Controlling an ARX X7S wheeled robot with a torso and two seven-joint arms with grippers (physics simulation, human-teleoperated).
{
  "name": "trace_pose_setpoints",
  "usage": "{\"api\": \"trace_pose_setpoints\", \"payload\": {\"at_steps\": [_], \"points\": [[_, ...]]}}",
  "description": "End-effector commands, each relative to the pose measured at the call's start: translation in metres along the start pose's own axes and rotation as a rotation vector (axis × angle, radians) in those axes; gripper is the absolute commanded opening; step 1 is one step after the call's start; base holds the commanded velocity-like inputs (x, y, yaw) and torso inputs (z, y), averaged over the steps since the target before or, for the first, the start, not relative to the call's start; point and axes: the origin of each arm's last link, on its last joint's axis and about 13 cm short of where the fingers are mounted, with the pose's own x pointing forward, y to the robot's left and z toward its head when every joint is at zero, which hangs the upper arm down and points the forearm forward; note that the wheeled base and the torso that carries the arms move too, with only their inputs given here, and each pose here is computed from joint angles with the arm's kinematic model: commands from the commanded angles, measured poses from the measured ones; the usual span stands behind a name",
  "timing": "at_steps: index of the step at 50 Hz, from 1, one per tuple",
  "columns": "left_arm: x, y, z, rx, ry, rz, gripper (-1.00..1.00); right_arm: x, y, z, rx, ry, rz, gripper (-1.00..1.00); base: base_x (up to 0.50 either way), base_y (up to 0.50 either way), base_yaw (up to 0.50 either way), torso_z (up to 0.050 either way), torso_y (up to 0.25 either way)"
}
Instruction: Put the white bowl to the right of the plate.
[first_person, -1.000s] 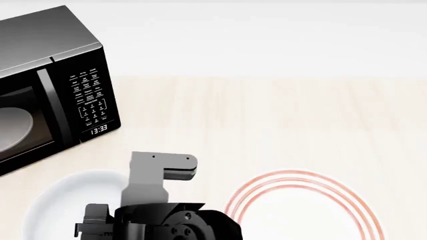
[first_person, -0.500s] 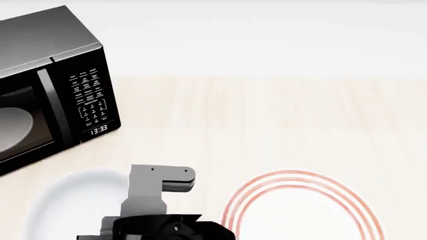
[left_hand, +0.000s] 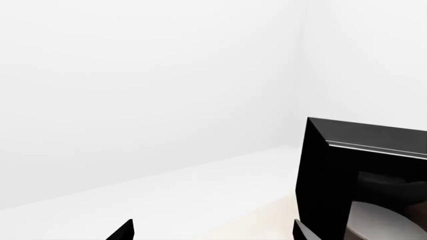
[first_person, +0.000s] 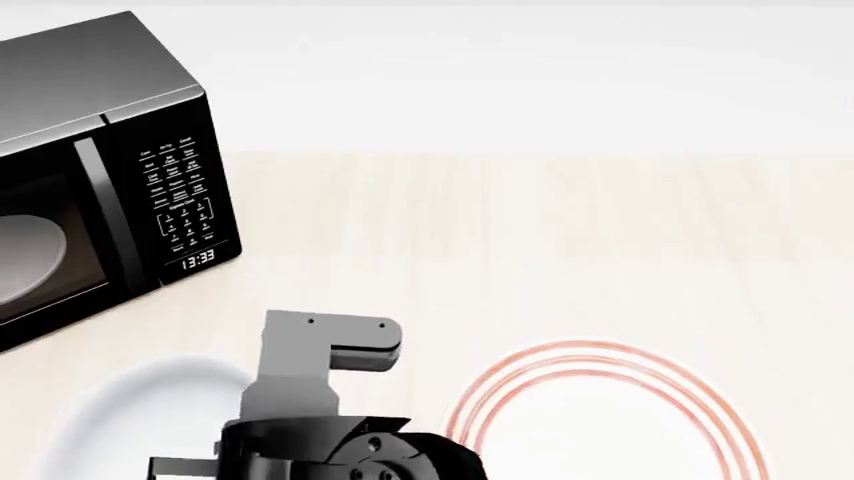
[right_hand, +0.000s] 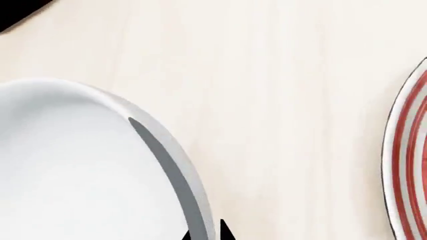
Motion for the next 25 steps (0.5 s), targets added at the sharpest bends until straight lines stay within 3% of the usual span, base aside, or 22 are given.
{"api": "trace_pose_setpoints", "payload": {"at_steps": [1,15,25], "points": [[0.001,-0.002,-0.001,0.005,0.004,-0.001,1.0,-0.044,-0.001,0.013,0.022,-0.029,-0.035,-1.0,0.0,0.0,0.0,0.0,0.0],[0.001,-0.002,-0.001,0.006,0.005,0.001,1.0,-0.067,-0.021,0.049,0.086,-0.053,-0.031,-1.0,0.0,0.0,0.0,0.0,0.0],[0.002,-0.002,-0.001,0.008,0.008,0.003,1.0,-0.09,-0.057,0.077,0.195,-0.105,-0.03,-1.0,0.0,0.0,0.0,0.0,0.0]]}}
